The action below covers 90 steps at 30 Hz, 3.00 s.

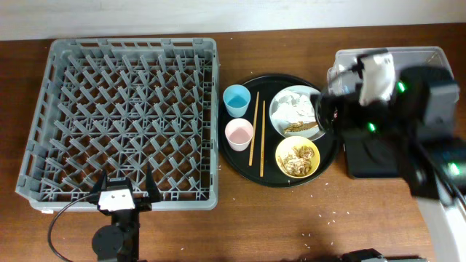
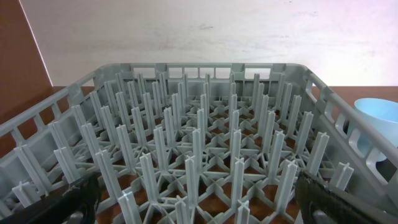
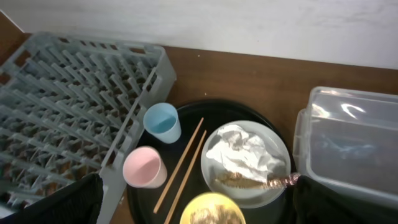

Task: Sort waste into correct bins and load items into the dishwasher rack
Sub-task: 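Grasp the tissue and wrapper with the right gripper, drop into clear bin, then grasp the yellow bowl with the right gripper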

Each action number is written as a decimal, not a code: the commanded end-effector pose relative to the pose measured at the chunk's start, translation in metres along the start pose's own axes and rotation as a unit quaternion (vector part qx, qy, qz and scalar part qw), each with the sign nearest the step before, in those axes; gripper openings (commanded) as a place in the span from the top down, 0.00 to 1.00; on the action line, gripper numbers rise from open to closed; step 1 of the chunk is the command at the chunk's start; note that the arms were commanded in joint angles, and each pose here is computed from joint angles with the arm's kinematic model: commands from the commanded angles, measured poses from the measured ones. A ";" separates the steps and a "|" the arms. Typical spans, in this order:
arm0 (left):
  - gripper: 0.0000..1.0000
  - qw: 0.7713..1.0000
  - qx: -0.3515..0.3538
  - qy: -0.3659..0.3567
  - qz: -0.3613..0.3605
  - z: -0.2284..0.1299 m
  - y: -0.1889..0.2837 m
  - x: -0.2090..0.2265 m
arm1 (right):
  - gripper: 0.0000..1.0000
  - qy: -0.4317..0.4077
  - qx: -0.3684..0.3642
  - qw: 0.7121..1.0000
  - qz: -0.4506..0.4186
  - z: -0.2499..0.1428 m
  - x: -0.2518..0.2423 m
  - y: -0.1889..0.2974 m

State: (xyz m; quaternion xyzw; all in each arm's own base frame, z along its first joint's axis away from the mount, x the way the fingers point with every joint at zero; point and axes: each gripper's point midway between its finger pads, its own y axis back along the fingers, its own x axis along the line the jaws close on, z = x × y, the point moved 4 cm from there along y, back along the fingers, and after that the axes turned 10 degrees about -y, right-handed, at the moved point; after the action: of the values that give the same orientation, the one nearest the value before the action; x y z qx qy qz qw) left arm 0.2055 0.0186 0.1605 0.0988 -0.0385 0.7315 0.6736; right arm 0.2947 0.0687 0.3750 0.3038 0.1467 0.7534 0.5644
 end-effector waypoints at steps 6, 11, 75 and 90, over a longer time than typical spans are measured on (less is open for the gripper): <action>0.00 1.000 0.001 -0.008 -0.004 -0.001 0.000 -0.001 | 0.01 -0.355 0.114 0.897 -0.236 -0.054 -0.081 -0.141; 0.00 1.000 0.001 -0.008 -0.004 -0.001 0.000 -0.001 | 0.02 -0.434 0.146 0.833 -0.310 -0.099 -0.110 -0.204; 0.00 1.000 0.001 -0.008 -0.003 -0.001 0.000 -0.001 | 0.20 -0.221 0.275 0.929 -0.108 -0.040 -0.087 -0.085; 0.00 1.000 0.001 -0.008 -0.003 -0.001 0.000 -0.001 | 0.46 0.072 0.348 0.923 -0.148 -0.215 0.003 -0.184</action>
State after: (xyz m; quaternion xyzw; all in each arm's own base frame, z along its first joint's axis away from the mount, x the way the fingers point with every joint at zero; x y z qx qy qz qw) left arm 0.2054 0.0186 0.1604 0.0992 -0.0381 0.7314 0.6736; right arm 0.3032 0.1567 0.1146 0.4484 0.4523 0.5806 0.5072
